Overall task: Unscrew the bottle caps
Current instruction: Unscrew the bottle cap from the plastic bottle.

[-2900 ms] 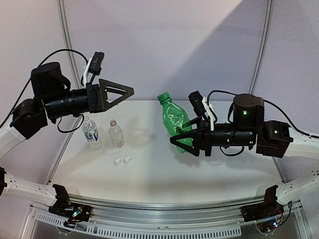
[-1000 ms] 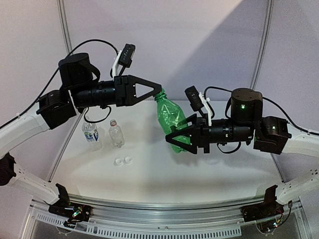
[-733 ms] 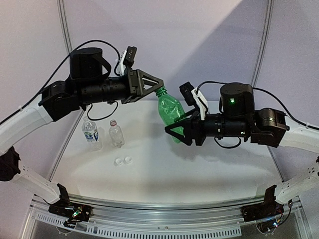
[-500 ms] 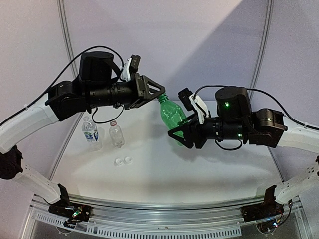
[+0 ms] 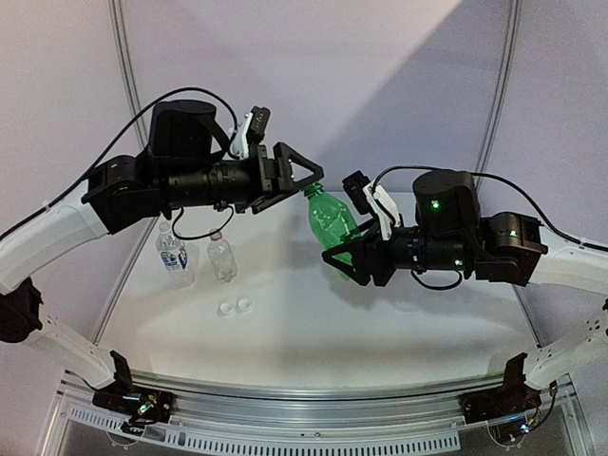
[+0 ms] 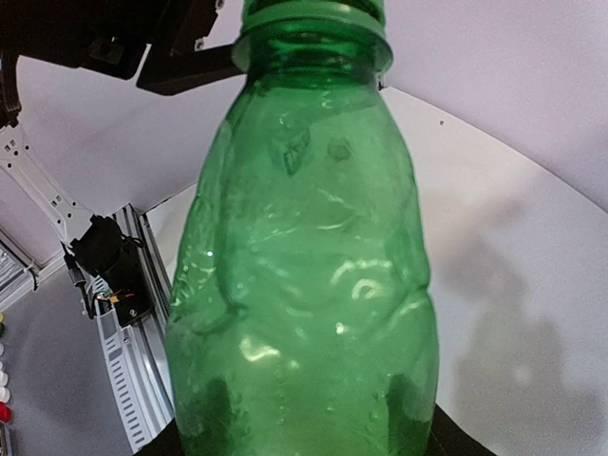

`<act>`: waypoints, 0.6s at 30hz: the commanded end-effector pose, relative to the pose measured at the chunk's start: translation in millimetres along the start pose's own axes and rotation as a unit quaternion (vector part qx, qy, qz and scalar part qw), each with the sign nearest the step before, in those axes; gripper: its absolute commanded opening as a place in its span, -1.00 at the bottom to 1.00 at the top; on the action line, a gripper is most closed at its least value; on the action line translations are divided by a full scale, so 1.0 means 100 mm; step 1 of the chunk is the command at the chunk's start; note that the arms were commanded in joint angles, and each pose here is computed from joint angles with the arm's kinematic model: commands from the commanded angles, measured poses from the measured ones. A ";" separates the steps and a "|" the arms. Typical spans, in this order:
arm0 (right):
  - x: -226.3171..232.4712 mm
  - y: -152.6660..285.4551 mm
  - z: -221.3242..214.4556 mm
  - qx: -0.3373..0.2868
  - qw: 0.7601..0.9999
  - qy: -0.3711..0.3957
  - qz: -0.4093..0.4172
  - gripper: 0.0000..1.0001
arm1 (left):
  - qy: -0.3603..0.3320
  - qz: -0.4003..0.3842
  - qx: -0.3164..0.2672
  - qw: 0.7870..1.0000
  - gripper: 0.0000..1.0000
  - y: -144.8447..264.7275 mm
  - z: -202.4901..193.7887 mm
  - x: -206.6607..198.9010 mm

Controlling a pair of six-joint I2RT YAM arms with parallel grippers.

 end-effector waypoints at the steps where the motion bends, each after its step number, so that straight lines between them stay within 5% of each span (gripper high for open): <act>1: -0.01 0.10 0.09 -0.027 1.000 -0.004 0.000 -1.00 | -0.030 -0.012 -0.013 0.999 0.63 0.24 0.05 -0.09; 9: 0.02 0.17 0.11 -0.039 0.999 -0.008 0.011 -1.00 | -0.082 -0.052 -0.036 0.995 0.96 0.59 0.10 -0.17; 18: 0.33 0.30 0.10 -0.078 0.987 -0.011 0.140 -1.00 | -0.153 -0.108 -0.033 0.982 0.99 0.83 0.08 -0.26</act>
Point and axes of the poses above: each gripper's point midway between its finger pads, its own y axis back along the fingers, its own x axis along the line the jaws close on, z = x × y, the point moved 4 cm from there along y, back along the fingers, and after that the axes turned 7 degrees about y, right-handed, at the moved point
